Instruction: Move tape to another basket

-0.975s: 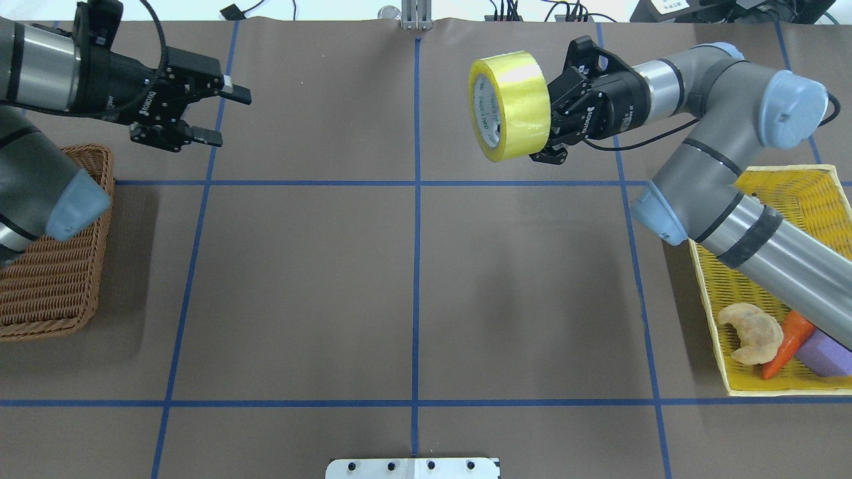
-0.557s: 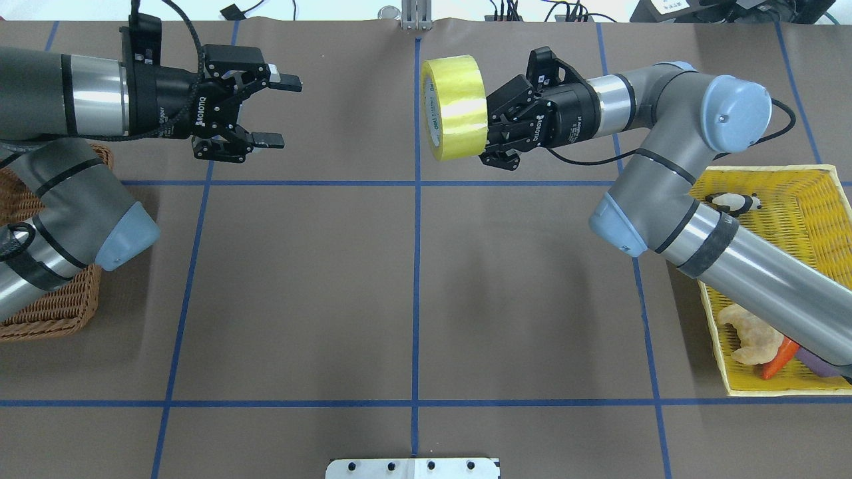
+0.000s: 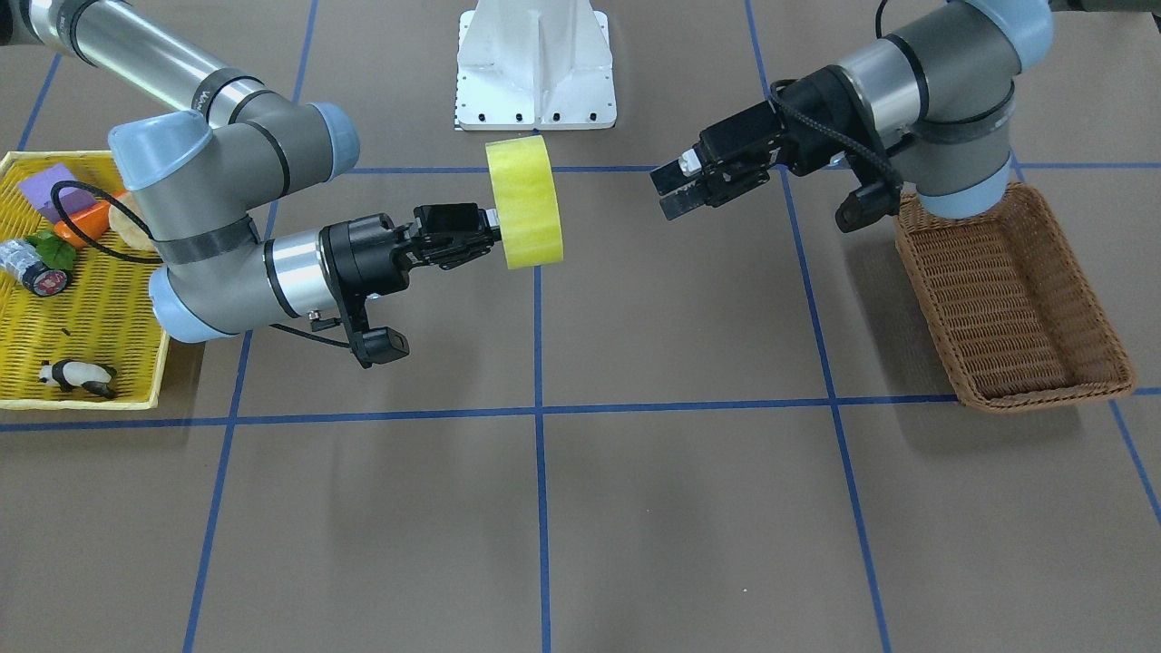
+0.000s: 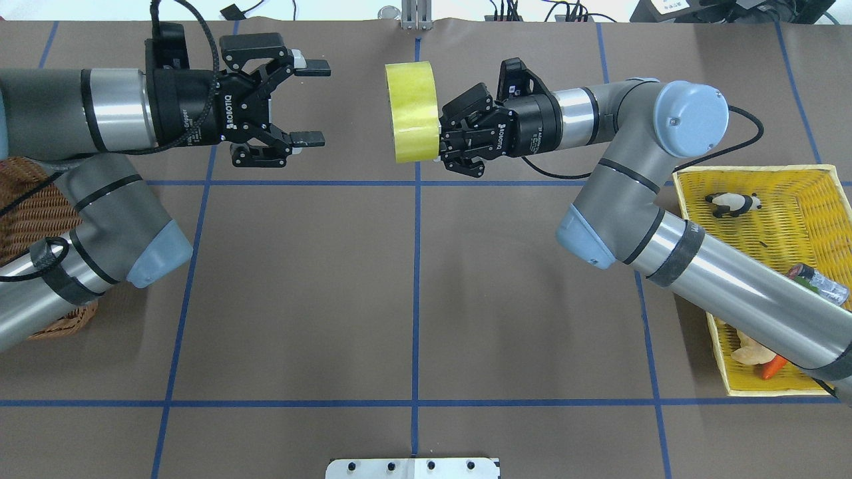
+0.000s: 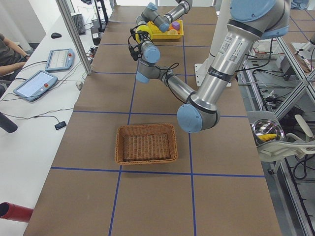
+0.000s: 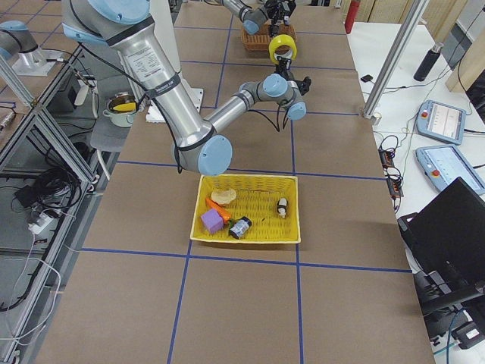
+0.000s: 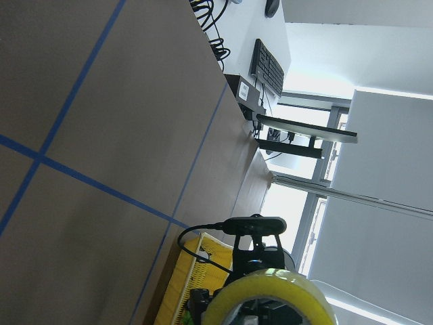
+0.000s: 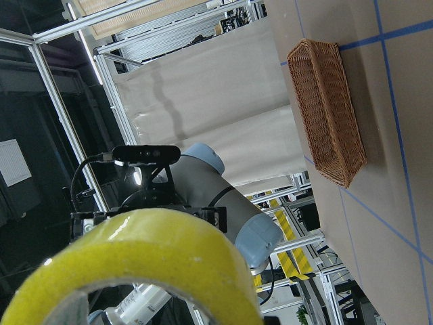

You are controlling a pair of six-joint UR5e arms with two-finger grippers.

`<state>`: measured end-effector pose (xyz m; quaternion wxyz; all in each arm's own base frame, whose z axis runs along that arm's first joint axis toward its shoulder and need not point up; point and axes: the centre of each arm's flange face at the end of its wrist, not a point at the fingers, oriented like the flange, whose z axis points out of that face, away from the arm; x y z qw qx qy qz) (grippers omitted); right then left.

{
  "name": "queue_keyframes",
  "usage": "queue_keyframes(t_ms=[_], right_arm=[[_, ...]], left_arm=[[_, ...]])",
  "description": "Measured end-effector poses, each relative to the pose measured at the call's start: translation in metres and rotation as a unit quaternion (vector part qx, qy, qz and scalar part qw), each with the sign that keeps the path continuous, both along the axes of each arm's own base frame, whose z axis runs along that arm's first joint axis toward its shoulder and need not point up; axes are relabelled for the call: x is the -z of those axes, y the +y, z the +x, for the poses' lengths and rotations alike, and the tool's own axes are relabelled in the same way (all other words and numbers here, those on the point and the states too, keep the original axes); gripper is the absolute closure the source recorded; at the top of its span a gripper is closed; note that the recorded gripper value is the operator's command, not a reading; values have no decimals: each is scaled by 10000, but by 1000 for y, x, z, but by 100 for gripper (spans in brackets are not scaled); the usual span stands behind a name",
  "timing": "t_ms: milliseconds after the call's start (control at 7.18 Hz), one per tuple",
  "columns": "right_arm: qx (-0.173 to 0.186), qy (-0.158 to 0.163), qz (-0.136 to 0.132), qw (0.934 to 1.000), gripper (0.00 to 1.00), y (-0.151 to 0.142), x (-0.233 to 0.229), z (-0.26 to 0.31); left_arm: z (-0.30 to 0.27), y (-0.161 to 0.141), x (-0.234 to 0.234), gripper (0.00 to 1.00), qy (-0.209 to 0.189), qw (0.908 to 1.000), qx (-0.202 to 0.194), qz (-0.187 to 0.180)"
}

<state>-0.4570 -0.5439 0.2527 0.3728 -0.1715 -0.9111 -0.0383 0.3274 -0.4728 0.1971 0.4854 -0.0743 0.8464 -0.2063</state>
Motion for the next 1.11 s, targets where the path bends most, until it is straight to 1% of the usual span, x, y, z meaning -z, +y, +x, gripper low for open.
queue_keyframes(t_ms=[418,696,835,975,1114], right_arm=[[65,-28,16,10000,100,10,6,-11],[161,-51,45,9998,100,20,10,-21],[195,-59,55,9998,100,24,11,-24],[225,-71,67,9997,100,27,13,-27],[261,-91,85,9996,100,31,15,-30]], left_arm=[[13,13,10,4,252,9994,-129,175],[16,17,20,5,488,9985,-155,181],[18,19,22,8,615,9979,-136,168],[20,20,23,14,685,9975,-120,162],[20,21,23,17,714,9973,-115,162]])
